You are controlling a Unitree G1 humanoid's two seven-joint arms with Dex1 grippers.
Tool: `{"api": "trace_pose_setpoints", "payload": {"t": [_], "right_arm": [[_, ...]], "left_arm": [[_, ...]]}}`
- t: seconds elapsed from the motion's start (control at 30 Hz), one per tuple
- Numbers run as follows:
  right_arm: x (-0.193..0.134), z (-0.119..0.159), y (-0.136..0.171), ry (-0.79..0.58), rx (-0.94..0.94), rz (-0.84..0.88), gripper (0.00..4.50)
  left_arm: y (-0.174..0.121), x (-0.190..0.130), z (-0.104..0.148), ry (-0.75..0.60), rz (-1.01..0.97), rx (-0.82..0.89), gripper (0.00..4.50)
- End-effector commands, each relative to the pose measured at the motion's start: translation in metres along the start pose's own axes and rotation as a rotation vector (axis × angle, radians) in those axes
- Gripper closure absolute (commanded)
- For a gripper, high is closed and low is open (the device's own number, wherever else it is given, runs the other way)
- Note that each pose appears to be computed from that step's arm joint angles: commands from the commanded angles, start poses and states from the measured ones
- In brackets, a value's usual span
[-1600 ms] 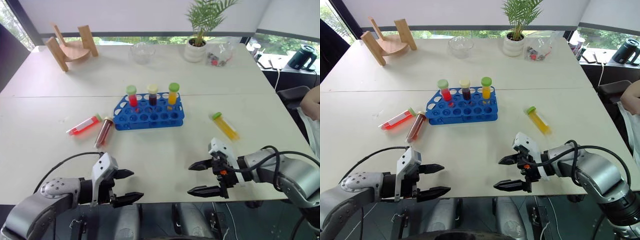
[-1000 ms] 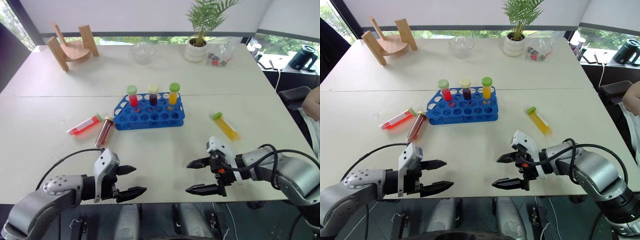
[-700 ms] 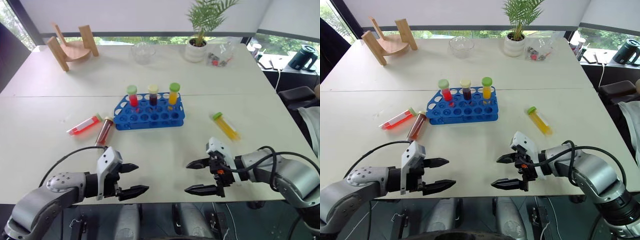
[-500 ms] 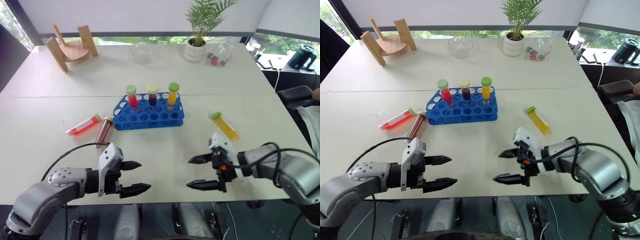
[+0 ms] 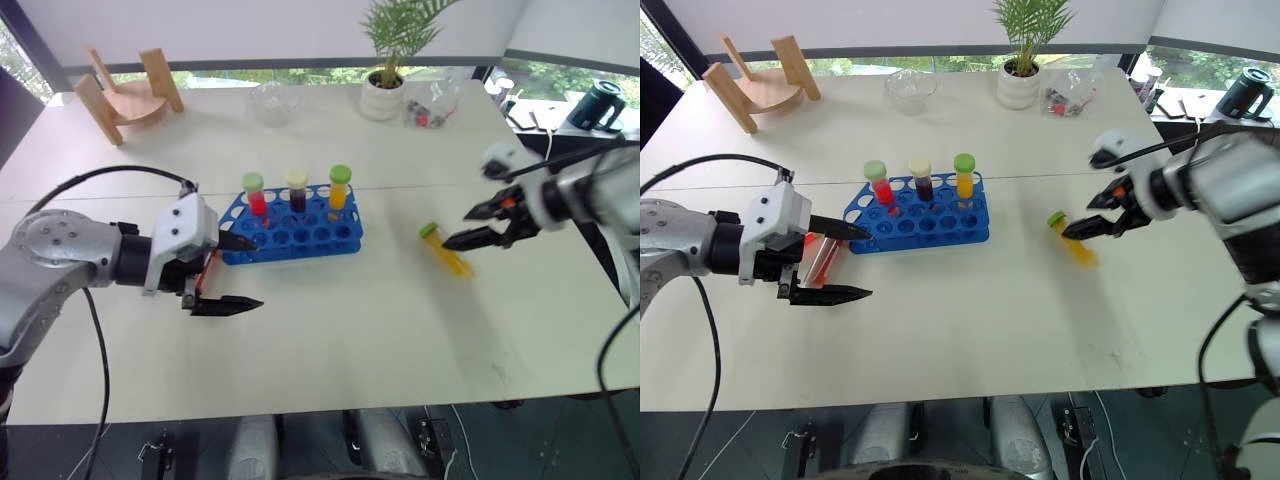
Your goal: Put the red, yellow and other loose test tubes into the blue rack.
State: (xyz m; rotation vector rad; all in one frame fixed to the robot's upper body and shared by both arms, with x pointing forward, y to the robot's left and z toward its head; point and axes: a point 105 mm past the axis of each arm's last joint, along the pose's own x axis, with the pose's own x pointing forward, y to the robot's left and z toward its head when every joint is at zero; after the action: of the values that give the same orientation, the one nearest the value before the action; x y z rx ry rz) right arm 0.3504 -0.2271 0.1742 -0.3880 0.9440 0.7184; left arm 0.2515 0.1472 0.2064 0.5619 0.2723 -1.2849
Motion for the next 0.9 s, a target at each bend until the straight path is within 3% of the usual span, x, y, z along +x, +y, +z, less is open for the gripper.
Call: {"api": "trace_pose_setpoints", "payload": {"t": [0.03, 0.27, 0.37, 0.53, 0.6, 0.67, 0.8, 0.9], "right_arm": [[-0.001, 0.013, -0.017, 0.018, 0.062, -0.040, 0.00], [0.034, 0.011, -0.027, 0.150, 0.012, -0.051, 0.00], [0.045, 0.000, -0.028, 0.231, -0.037, -0.041, 0.83], [0.052, 0.003, -0.024, 0.254, -0.053, -0.008, 3.35], [0.050, 0.010, -0.024, 0.212, -0.078, -0.005, 3.68], [0.047, 0.036, -0.015, 0.070, -0.116, 0.031, 3.68], [0.023, 0.116, 0.029, -0.508, -0.231, 0.117, 3.68], [-0.006, 0.140, 0.070, -0.868, -0.191, 0.160, 3.68]], "left_arm": [[0.012, 0.000, 0.011, -0.054, 0.069, 0.024, 0.05], [0.005, 0.005, -0.006, -0.041, 0.110, -0.025, 0.05], [0.003, 0.004, -0.009, -0.037, 0.135, -0.036, 0.00], [0.001, 0.004, -0.013, -0.033, 0.156, -0.045, 0.00], [-0.001, 0.004, -0.014, -0.034, 0.159, -0.051, 0.00], [-0.003, 0.003, -0.016, -0.042, 0.157, -0.079, 0.00], [-0.007, 0.001, -0.028, -0.081, 0.175, -0.191, 0.00], [-0.010, -0.005, -0.038, -0.069, 0.175, -0.250, 0.00]]}}
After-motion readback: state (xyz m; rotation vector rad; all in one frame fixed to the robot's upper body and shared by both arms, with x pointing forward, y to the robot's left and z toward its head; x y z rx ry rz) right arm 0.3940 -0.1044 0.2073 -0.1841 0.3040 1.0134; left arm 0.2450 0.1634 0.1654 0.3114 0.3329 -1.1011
